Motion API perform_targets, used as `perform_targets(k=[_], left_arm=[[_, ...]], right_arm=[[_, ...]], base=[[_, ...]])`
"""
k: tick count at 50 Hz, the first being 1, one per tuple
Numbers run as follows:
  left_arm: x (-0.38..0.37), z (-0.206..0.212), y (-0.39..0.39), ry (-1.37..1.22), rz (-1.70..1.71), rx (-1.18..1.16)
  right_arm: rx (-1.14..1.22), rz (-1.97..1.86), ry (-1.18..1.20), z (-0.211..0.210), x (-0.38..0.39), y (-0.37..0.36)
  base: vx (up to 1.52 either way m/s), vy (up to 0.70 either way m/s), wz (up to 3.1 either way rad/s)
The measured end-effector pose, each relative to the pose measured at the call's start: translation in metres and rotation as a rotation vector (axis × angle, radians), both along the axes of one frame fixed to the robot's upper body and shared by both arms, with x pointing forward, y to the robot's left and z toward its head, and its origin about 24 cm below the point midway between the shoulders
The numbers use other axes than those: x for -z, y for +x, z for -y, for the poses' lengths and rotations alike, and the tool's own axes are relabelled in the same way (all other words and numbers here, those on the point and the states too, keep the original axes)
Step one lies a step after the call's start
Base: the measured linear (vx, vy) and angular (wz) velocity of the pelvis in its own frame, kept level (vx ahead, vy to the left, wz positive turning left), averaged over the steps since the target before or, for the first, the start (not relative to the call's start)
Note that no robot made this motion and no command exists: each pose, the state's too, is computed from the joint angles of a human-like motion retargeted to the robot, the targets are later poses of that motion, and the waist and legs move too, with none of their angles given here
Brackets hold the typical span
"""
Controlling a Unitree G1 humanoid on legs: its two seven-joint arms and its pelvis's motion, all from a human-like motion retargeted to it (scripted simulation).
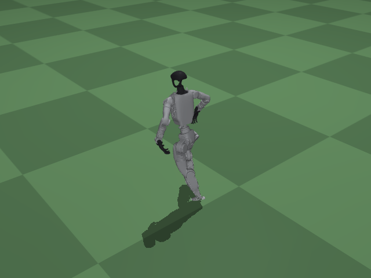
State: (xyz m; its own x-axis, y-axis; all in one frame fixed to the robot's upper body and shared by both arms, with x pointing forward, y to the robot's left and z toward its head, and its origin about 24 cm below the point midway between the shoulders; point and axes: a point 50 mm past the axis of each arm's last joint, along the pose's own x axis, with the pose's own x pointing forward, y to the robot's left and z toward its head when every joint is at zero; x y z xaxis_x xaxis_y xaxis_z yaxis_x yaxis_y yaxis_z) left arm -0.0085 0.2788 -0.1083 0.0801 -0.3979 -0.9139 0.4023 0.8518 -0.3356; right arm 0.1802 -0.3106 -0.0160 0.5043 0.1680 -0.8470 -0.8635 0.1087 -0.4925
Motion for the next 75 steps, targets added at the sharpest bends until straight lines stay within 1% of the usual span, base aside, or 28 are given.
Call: perform_targets(k=[3, 5, 9, 12, 15, 22, 25, 28, 33, 37, 40, 47, 52, 60, 64, 69, 75], left_arm=[[0.014, -0.009, -0.025, 0.088, -0.097, -0.023], [0.019, -0.012, -0.032, 0.129, -0.126, -0.043], [0.024, -0.018, -0.026, 0.177, -0.125, -0.087], [0.026, -0.017, -0.016, 0.163, -0.113, -0.107], [0.028, -0.010, -0.011, 0.105, -0.131, -0.094], [0.022, 0.010, -0.028, -0.094, -0.243, 0.064], [0.017, 0.019, -0.038, -0.167, -0.264, 0.106], [0.012, 0.032, -0.047, -0.245, -0.259, 0.088], [0.004, 0.059, -0.051, -0.380, -0.197, -0.035], [0.000, 0.071, -0.041, -0.435, -0.118, -0.169], [0.002, 0.070, -0.033, -0.400, -0.055, -0.277], [0.019, 0.053, -0.019, -0.210, 0.055, -0.594], [0.024, 0.063, -0.027, -0.233, 0.032, -0.748], [0.016, 0.083, -0.043, -0.376, -0.008, -0.885], [0.009, 0.091, -0.047, -0.449, -0.029, -0.918], [0.006, 0.094, -0.045, -0.489, -0.054, -0.893], [0.008, 0.078, -0.032, -0.437, -0.012, -0.824]], right_arm=[[0.120, -0.135, -0.144, 0.043, 0.015, -0.033], [0.208, -0.233, -0.203, 0.063, 0.024, -0.060], [0.335, -0.414, -0.237, 0.075, 0.045, -0.113], [0.379, -0.510, -0.220, 0.068, 0.058, -0.137], [0.356, -0.560, -0.170, 0.052, 0.069, -0.142], [0.220, -0.470, 0.095, 0.000, 0.064, -0.090], [0.235, -0.426, 0.225, -0.015, 0.054, -0.074], [0.307, -0.404, 0.330, -0.021, 0.048, -0.068], [0.495, -0.383, 0.463, -0.020, 0.048, -0.071], [0.636, -0.385, 0.558, -0.021, 0.055, -0.075], [0.727, -0.409, 0.620, -0.029, 0.068, -0.084], [0.944, -0.423, 0.689, -0.056, 0.103, -0.108], [1.116, -0.353, 0.711, -0.048, 0.108, -0.117], [1.331, -0.196, 0.752, 0.005, 0.082, -0.128], [1.378, -0.173, 0.822, 0.018, 0.065, -0.128], [1.354, -0.222, 0.930, 0.013, 0.052, -0.118], [1.309, -0.301, 1.082, -0.016, 0.049, -0.103]], base=[[0.06, 0.41, 1.98], [0.08, 0.38, 2.11], [0.11, 0.29, 1.84], [0.14, 0.18, 1.45], [0.16, 0.07, 0.93], [0.09, 0.00, 0.38], [0.01, 0.02, 0.28], [-0.06, 0.08, 0.36], [-0.17, 0.12, 0.63], [-0.32, 0.14, 0.99], [-0.38, 0.13, 0.96], [-0.30, 0.07, 0.10], [0.08, 0.06, 0.33], [0.35, -0.04, 0.17], [0.27, -0.09, -0.41], [0.11, -0.05, -0.52], [-0.04, 0.02, -0.29]])
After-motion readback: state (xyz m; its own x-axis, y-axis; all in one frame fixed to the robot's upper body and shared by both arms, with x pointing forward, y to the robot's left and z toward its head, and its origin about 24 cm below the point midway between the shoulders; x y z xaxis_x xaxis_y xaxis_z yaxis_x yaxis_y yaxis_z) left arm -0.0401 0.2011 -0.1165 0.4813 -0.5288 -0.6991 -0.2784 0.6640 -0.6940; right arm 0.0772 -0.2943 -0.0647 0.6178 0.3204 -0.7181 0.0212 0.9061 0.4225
